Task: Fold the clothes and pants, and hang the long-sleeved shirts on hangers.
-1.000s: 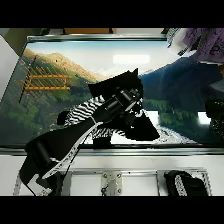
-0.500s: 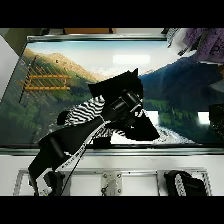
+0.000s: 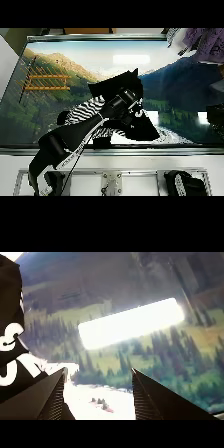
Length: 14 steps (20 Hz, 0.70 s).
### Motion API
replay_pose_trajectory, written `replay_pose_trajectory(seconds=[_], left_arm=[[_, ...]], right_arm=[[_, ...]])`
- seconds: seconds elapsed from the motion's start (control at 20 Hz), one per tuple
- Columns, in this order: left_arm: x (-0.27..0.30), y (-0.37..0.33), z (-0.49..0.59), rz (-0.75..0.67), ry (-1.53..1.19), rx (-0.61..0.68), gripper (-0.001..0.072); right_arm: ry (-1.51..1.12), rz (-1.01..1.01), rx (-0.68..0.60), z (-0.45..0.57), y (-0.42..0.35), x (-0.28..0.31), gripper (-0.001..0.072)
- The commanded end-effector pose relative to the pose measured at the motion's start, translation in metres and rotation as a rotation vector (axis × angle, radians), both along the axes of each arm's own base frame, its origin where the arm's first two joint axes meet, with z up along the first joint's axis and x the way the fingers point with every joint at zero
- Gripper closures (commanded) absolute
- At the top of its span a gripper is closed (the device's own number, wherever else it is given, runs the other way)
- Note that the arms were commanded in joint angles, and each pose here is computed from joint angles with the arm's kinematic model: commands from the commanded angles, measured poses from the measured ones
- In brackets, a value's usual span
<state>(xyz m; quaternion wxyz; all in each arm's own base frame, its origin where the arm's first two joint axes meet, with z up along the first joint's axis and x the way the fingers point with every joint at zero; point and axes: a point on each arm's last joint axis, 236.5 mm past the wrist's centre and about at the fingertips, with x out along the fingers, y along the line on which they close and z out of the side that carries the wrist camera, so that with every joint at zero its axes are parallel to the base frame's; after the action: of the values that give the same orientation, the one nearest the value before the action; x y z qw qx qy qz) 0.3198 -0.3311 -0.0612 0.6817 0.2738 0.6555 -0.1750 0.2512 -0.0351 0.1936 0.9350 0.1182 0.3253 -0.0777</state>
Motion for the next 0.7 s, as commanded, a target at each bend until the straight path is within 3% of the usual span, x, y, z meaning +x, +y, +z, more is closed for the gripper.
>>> replay_pose_trajectory(seconds=[0.0,0.2,0.35,0.5,0.65], left_arm=[[0.004,-0.001,0.0,0.029,-0.006,-0.019,0.0687],[-0.005,-0.008,0.013,0.043,0.012,-0.064,0.0687],[-0.014,-0.021,0.036,0.034,-0.014,-0.117,0.0687],[-0.028,-0.03,0.049,-0.003,-0.029,-0.137,0.0687],[-0.053,-0.023,0.036,0.004,-0.012,-0.119,0.0687]], right_arm=[[0.081,0.123,0.003,-0.024,0.027,0.002,0.0273],[0.375,0.29,0.044,-0.1,0.07,-0.013,0.0275],[0.573,0.254,0.129,-0.162,0.09,-0.023,0.0275],[0.611,0.172,0.193,-0.195,0.103,-0.005,0.0275],[0.691,0.165,0.196,-0.22,0.11,-0.002,0.0275]])
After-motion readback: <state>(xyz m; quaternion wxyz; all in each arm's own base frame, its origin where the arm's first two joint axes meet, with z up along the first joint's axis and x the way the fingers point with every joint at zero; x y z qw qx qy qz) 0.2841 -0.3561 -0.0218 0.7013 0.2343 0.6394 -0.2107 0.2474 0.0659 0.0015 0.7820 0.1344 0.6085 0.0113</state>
